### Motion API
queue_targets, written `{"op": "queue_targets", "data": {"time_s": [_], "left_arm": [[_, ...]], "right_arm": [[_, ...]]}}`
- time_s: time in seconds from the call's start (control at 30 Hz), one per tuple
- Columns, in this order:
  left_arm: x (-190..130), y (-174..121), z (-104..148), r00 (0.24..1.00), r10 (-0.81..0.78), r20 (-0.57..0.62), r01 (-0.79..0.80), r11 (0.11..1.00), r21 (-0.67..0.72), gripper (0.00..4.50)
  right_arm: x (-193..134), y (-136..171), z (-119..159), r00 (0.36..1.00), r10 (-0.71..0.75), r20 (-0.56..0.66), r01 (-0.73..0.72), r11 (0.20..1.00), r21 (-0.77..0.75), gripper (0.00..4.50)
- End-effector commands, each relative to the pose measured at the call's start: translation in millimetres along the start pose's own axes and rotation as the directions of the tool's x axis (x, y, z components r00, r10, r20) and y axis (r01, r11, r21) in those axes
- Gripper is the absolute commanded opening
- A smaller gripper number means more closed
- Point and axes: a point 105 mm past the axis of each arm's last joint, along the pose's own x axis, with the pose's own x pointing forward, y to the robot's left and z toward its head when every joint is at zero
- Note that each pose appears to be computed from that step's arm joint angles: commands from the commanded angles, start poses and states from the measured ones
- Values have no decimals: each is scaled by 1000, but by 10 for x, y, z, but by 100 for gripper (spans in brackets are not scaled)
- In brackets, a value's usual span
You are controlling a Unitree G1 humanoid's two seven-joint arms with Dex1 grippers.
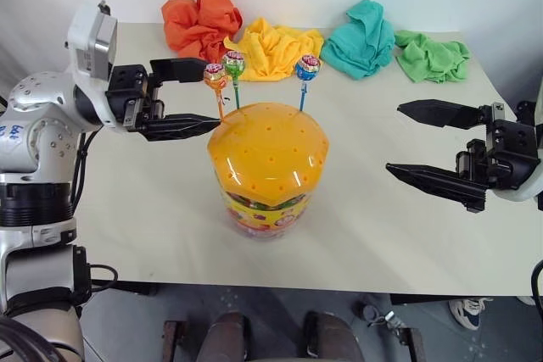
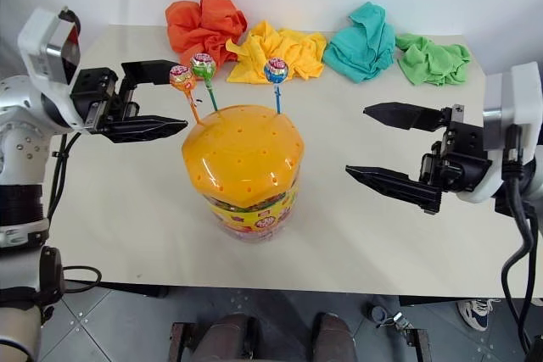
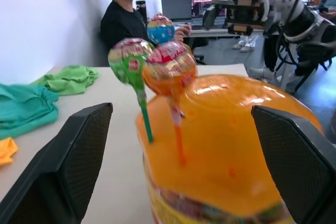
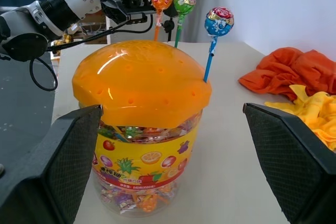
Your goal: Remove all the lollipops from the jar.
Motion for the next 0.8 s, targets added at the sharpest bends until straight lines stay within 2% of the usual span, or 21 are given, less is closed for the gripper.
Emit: {"op": "queue_targets", "data": {"time_s": [0.03, 0.07, 0.17, 0.5, 0.8], "left_arm": [[8, 86, 108, 998, 42, 52, -44, 999, 31, 412], [6, 79, 108, 998, 39, 49, -40, 999, 22, 398], [2, 49, 91, 999, 22, 30, -22, 1000, 3, 313], [-24, -7, 134, 1000, 7, 10, -6, 1000, -23, 10], [-32, -12, 266, 999, 24, 30, -24, 1000, -2, 4]], "right_arm": [[-1, 36, 71, 1000, -10, 17, 11, 999, -35, 450], [-5, 34, 73, 1000, -16, 16, 17, 999, -37, 450], [-11, 29, 70, 1000, -28, 13, 28, 999, -39, 450], [-33, 21, 76, 999, -40, 0, 40, 998, -50, 450], [-78, -2, 88, 999, -32, -7, 32, 999, -42, 450]]}}
